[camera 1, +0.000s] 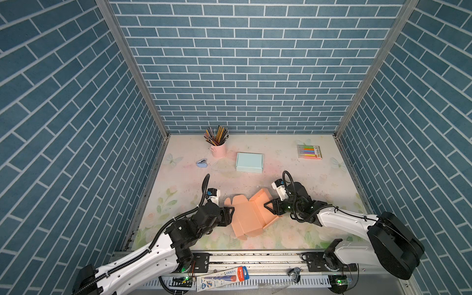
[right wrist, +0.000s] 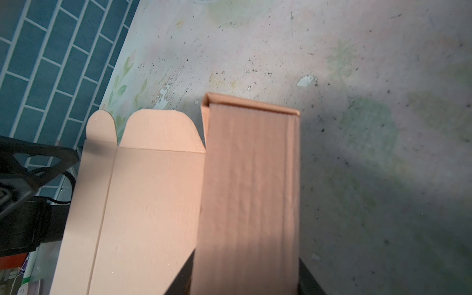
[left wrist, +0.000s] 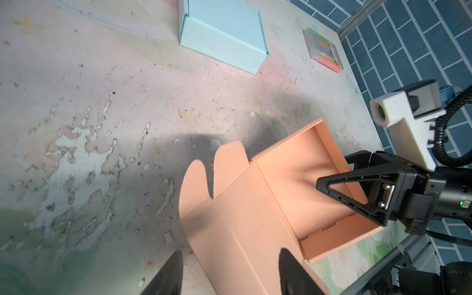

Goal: Fold the paper box
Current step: 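Release the walls and draw both grippers back from the pink box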

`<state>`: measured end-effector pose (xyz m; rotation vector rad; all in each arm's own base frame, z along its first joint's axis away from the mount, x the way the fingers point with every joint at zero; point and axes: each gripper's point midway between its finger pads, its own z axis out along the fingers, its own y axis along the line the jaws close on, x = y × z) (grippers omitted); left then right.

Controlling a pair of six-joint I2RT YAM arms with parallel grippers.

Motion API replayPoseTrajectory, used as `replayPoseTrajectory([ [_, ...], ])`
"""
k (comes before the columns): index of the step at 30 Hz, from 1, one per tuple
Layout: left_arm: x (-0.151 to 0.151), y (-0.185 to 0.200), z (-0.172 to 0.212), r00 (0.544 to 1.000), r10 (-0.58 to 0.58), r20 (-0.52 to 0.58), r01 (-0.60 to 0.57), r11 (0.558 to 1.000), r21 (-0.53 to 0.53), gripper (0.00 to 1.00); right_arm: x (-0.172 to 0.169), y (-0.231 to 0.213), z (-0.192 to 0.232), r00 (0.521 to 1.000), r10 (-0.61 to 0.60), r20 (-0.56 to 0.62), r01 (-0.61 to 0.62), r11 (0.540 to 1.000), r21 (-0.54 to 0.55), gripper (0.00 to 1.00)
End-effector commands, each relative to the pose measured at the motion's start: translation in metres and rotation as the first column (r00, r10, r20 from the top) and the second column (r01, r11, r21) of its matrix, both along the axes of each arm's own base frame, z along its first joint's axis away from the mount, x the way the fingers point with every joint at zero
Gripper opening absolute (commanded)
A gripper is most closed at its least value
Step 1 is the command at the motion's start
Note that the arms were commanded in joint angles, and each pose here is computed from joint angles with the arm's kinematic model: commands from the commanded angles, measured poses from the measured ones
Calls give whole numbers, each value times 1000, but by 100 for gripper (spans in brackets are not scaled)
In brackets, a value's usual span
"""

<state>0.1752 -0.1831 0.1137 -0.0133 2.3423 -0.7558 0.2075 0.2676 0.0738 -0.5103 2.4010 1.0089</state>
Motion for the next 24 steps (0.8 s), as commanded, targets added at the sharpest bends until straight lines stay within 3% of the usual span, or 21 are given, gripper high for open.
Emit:
replayPoseTrajectory([
  [1,-10,-3,-12,997,2,-80,-8,997,-71,61,-2,-1,5,1000,-2,3,2,1000,31,46],
  [7,-15,-22,-20,993,-38,-108,15,979,-202,59,-3,-1,4,1000,-1,0,1,999,39,46],
  [24,-13,-33,-16,994,-38,-103,9,962,-274,16,-3,-5,6,1000,-11,16,10,999,30,53],
])
